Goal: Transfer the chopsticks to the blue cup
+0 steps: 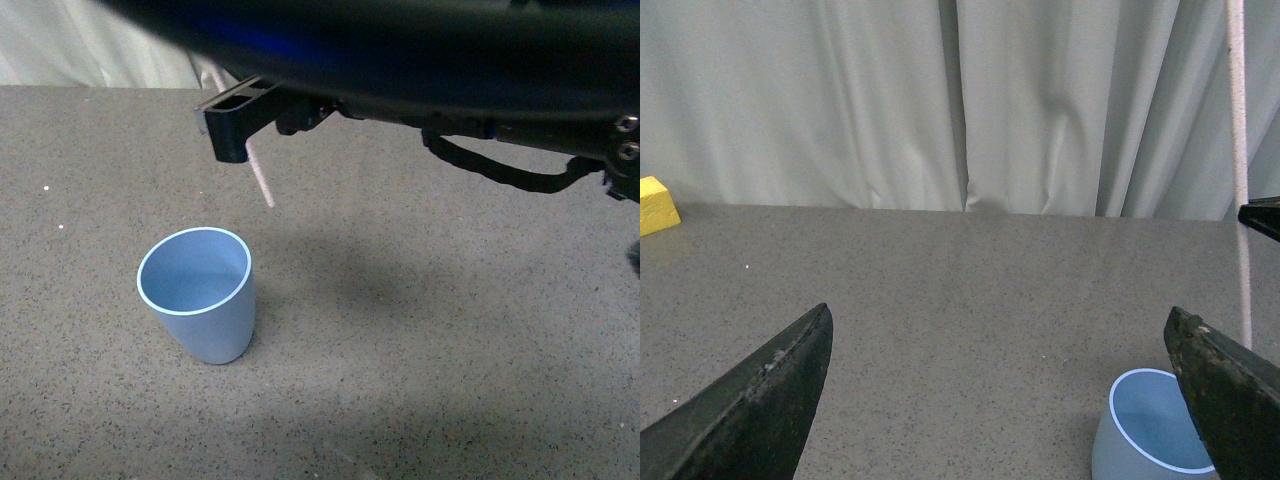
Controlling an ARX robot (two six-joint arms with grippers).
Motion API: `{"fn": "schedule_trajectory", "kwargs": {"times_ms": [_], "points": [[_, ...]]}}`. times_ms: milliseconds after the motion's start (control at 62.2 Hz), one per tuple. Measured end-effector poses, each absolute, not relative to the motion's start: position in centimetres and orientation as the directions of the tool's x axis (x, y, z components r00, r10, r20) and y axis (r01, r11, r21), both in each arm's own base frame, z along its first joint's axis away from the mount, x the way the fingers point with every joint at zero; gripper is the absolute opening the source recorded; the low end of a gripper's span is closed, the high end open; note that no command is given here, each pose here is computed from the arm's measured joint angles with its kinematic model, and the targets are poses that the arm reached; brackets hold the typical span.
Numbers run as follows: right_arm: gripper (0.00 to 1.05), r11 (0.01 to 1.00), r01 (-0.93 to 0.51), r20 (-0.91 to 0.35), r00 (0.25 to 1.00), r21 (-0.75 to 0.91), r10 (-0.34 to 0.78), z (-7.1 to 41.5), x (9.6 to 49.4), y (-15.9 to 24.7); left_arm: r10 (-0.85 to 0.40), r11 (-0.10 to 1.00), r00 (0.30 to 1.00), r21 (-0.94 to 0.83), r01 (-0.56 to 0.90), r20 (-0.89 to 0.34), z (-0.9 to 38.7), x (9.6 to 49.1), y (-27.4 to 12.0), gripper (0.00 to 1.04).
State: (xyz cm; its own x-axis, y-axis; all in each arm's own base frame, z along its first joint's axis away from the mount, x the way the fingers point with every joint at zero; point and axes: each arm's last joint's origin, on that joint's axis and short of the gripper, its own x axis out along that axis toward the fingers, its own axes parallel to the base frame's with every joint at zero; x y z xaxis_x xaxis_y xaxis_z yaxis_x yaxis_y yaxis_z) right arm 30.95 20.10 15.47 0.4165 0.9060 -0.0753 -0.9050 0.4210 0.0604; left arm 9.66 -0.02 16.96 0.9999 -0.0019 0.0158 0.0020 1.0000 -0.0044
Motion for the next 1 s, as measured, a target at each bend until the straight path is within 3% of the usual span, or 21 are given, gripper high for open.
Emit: {"fn": "schedule_trajectory", "kwargs": {"times_ms": [305,996], "points": [[0.01,0.305,-0.948,-0.097,0.297,0.086,0.950,14.8,31.6,23.0,-0.002,1.000,1.000,-0.004,0.002,0.016,17.0,9.7,0.0,0.98],[0.01,0.345,-0.922,-0.218,0.305,0.175,0.927,10.0,30.9,22.9,-0.002,1.000,1.000,-0.004,0.002,0.016,17.0,9.7,0.0,0.98]]}}
